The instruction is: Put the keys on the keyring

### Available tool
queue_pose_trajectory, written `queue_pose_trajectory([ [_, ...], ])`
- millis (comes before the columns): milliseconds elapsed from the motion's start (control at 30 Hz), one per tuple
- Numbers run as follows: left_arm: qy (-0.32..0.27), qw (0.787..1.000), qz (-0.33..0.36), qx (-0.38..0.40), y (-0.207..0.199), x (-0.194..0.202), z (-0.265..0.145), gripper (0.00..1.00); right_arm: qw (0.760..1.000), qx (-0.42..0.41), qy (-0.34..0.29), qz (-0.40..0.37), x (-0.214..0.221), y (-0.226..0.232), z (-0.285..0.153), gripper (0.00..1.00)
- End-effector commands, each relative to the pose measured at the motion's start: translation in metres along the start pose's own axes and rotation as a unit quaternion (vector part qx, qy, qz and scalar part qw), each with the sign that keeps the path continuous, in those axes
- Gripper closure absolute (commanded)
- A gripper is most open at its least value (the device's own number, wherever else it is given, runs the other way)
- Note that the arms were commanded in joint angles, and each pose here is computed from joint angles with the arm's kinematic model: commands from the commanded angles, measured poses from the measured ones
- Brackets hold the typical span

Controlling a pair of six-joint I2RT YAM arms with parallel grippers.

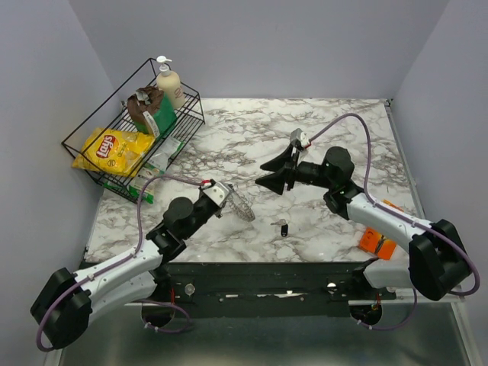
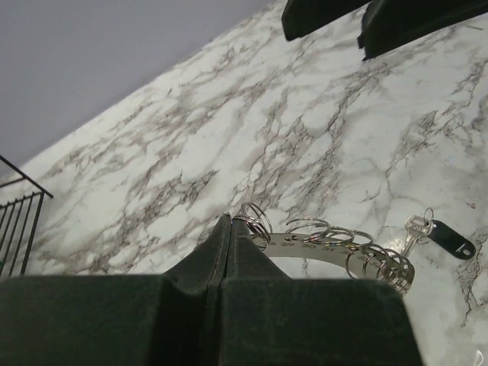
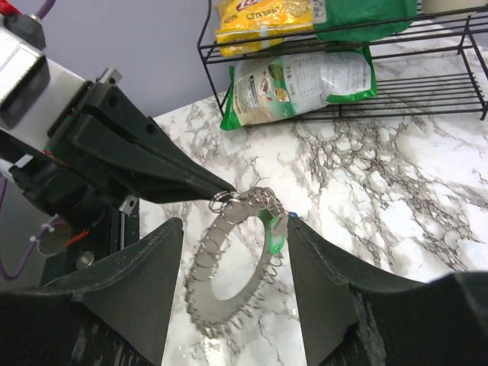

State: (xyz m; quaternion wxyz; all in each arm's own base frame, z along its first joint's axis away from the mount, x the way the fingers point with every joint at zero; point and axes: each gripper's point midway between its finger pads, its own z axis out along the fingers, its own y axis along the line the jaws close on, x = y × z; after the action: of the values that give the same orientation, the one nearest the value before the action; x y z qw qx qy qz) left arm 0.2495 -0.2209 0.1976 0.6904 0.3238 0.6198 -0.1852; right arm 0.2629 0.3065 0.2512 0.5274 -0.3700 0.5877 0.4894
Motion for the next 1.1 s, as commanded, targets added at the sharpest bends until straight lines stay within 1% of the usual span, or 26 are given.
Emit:
queue_pose_trajectory([
  [0, 0.052, 0.995, -0.05, -0.076, 0.025, -0.005, 0.012, 1.0, 0.998, 0.046, 0.02, 0.043, -0.007, -0.011, 0.004, 0.35],
  [33, 0.061, 0.993, -0.054, -0.084, 0.027, -0.004, 0.014, 1.0, 0.997, 0.051, 0.028, 0.054, -0.004, -0.011, 0.005, 0.36],
  [67, 0.085, 0.991, -0.065, -0.086, 0.026, 0.006, 0.015, 1.0, 0.995, 0.066, 0.031, 0.062, -0.004, -0.016, 0.007, 0.36],
  [133, 0.092, 0.987, -0.073, -0.107, 0.033, 0.0, 0.018, 1.0, 0.994, 0.073, 0.04, 0.077, -0.004, -0.017, 0.012, 0.38],
  [167, 0.113, 0.984, -0.088, -0.109, 0.031, 0.009, 0.019, 1.0, 0.992, 0.084, 0.046, 0.087, 0.0, -0.021, 0.014, 0.39],
  [200, 0.111, 0.982, -0.095, -0.116, 0.034, 0.003, 0.022, 1.0, 0.99, 0.091, 0.049, 0.096, 0.0, -0.023, 0.015, 0.39],
  [233, 0.119, 0.979, -0.099, -0.131, 0.038, 0.004, 0.022, 1.0, 0.988, 0.095, 0.057, 0.111, 0.001, -0.023, 0.018, 0.41],
  [267, 0.146, 0.975, -0.102, -0.134, 0.037, 0.015, 0.021, 1.0, 0.986, 0.1, 0.061, 0.117, 0.003, -0.025, 0.02, 0.42],
  [300, 0.146, 0.973, -0.111, -0.139, 0.038, 0.01, 0.024, 1.0, 0.984, 0.106, 0.069, 0.124, 0.009, -0.028, 0.022, 0.42],
  [367, 0.173, 0.969, -0.11, -0.136, 0.035, 0.02, 0.026, 1.0, 0.982, 0.108, 0.074, 0.133, 0.014, -0.028, 0.027, 0.44],
  [400, 0.175, 0.968, -0.115, -0.135, 0.034, 0.02, 0.029, 1.0, 0.98, 0.11, 0.085, 0.141, 0.023, -0.032, 0.031, 0.45],
  [467, 0.19, 0.967, -0.119, -0.125, 0.028, 0.029, 0.032, 1.0, 0.98, 0.103, 0.09, 0.142, 0.025, -0.032, 0.037, 0.47],
  [500, 0.192, 0.966, -0.12, -0.121, 0.026, 0.031, 0.033, 1.0, 0.98, 0.1, 0.095, 0.142, 0.028, -0.032, 0.04, 0.48],
  [533, 0.195, 0.965, -0.126, -0.119, 0.024, 0.033, 0.034, 1.0, 0.98, 0.095, 0.106, 0.139, 0.036, -0.033, 0.044, 0.53],
  [600, 0.2, 0.965, -0.13, -0.113, 0.021, 0.038, 0.036, 1.0, 0.981, 0.082, 0.114, 0.133, 0.036, -0.032, 0.05, 0.55],
  [633, 0.199, 0.965, -0.133, -0.111, 0.019, 0.039, 0.037, 1.0, 0.981, 0.076, 0.124, 0.126, 0.043, -0.03, 0.053, 0.56],
  [833, 0.197, 0.965, -0.137, -0.104, 0.016, 0.039, 0.039, 1.0, 0.985, 0.055, 0.133, 0.099, 0.047, -0.024, 0.062, 0.57],
  [1067, 0.193, 0.966, -0.139, -0.098, 0.015, 0.036, 0.04, 1.0, 0.982, 0.049, 0.154, 0.096, 0.057, -0.024, 0.07, 0.59],
])
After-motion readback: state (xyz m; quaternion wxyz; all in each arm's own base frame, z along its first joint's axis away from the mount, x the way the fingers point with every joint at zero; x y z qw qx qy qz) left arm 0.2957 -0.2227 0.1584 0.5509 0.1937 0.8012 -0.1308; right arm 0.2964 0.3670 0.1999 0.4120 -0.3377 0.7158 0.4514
